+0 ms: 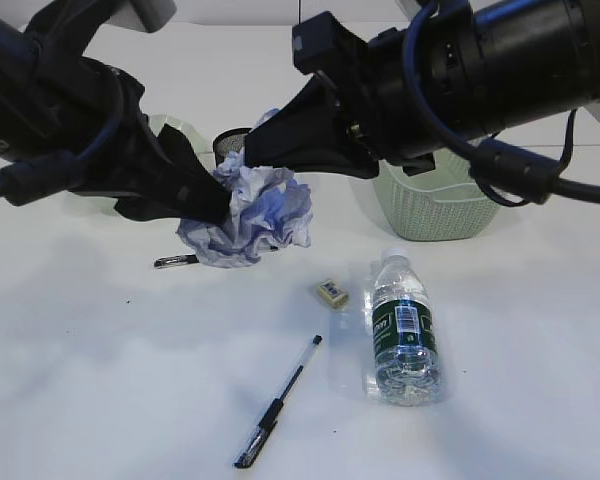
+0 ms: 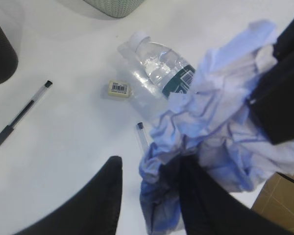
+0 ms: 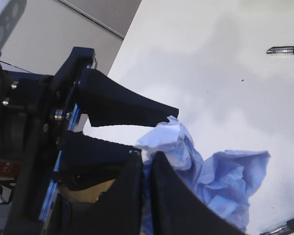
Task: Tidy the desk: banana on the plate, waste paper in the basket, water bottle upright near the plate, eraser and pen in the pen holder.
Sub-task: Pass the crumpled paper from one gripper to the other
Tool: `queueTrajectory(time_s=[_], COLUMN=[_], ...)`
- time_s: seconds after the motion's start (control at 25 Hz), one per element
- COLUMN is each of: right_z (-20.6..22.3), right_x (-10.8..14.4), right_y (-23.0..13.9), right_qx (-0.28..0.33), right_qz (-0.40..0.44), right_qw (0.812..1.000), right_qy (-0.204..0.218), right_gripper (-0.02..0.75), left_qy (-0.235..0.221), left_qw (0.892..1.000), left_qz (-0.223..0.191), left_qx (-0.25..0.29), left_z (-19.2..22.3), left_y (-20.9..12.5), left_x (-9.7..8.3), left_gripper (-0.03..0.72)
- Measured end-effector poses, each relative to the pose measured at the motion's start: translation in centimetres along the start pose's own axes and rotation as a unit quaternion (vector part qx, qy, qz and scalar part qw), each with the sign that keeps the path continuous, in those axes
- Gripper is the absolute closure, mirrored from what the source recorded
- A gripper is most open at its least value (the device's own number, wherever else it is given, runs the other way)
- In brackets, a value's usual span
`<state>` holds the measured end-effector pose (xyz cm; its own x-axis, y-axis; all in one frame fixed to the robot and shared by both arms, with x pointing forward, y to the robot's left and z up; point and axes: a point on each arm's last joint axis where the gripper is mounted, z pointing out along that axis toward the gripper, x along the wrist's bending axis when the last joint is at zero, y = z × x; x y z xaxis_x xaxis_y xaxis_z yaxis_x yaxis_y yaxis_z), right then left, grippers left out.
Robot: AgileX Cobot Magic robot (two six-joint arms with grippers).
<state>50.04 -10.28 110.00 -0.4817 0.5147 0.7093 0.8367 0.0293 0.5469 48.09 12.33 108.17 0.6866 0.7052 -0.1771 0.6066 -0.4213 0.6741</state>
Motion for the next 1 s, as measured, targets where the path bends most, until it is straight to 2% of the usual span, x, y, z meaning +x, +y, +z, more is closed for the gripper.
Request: queueTrajectory(time_s=[0.12,0.4,0.56,0.76,1.0], right_z=[0.0,0.0,0.0,0.0,0.0], right_x=[0.01,0.02,0.02,0.02,0.01], right_y=[-0.01,-0.03,-0.03,-0.03,-0.02], right_qx=[0.001,0.002,0.002,0.002,0.001], right_qz=[0.0,0.0,-0.001,-0.004,-0.008], right_qw=[1.0,1.0,1.0,1.0,1.0], right_qy=[0.001,0.001,0.001,0.001,0.001], right_gripper=[0.731,0.731,0.732,0.732,0.732], left_qy=[0.001,0.006,0.009,0.012,0.016], left_qw=[1.0,1.0,1.0,1.0,1.0], left_qz=[0.001,0.007,0.012,0.016,0.02], left_qx=[0.0,0.001,0.003,0.003,0.004], left_z=[0.0,0.0,0.0,-0.01,-0.01], left_y=[0.0,-0.02,-0.04,-0.05,-0.06], left_x=[0.01,0.1,0.16,0.23,0.29], left_gripper=[0.378,0.343,0.285,0.164,0.123])
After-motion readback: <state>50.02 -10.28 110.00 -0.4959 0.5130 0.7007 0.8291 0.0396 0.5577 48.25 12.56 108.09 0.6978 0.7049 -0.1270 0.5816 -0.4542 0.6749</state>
